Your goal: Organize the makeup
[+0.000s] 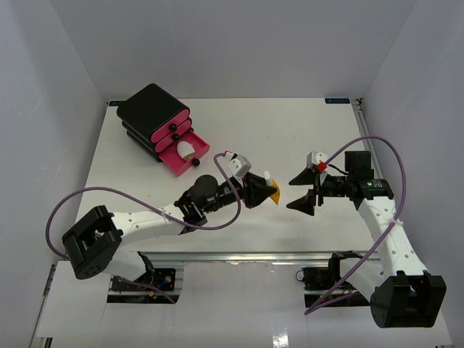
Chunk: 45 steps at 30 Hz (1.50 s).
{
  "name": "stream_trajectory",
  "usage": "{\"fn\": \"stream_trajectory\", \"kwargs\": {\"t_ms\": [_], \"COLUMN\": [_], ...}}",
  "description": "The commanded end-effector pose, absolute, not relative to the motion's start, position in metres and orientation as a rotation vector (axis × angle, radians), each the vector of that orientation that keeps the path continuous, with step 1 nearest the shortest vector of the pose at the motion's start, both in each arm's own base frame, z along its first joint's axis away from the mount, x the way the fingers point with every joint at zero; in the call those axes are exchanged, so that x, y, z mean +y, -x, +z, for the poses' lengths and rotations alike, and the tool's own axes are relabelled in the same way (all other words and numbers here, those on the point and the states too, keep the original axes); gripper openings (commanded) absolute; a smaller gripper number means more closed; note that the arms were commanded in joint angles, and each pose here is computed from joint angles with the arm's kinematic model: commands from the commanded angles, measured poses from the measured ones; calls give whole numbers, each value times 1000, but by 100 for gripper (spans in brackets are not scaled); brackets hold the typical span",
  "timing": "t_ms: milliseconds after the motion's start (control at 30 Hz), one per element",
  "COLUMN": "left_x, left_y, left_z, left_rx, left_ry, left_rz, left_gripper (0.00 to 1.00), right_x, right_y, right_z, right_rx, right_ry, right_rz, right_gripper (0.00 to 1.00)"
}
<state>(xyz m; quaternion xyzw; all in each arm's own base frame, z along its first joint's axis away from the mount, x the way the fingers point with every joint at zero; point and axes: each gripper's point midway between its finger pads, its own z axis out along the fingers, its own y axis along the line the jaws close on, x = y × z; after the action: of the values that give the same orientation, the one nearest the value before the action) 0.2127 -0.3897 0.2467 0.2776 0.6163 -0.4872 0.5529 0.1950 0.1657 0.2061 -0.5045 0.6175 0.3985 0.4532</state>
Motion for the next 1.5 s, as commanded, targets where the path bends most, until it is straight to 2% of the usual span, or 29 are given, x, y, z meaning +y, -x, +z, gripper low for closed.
{"fn": "stream_trajectory", "kwargs": {"t_ms": [0,233,400,633,800,1033,1167,1467], "left_x": [-348,-279,-227,-170,-146,-120,-106,-104], "left_y": [-232,-283,-323,-376,-411,-447,-462,-486], "left_z": [241,213,192,185,181,171,164,146], "left_rx": [1549,1754,1893,1974,1975,1984,1977,1968], "left_ry": [-589,-474,-428,-323,-372,-384,-391,-417], "left_rz": [-1009,-681,-314,78,317,468,562,622], "left_gripper": [17,16,15,15,15,14,10,9], "right_x": [161,157,156,155,154,154,154,153], "right_y": [-200,-201,-200,-199,-199,-199,-199,-201], "right_z": [207,195,193,189,188,185,183,177], "right_rx": [1502,1526,1527,1540,1538,1547,1549,1573], "right_ry": [1243,1237,1235,1229,1225,1220,1220,1213], "right_rz": [915,876,872,873,874,887,893,902], "right_gripper": [86,86,86,87,87,87,87,87]}}
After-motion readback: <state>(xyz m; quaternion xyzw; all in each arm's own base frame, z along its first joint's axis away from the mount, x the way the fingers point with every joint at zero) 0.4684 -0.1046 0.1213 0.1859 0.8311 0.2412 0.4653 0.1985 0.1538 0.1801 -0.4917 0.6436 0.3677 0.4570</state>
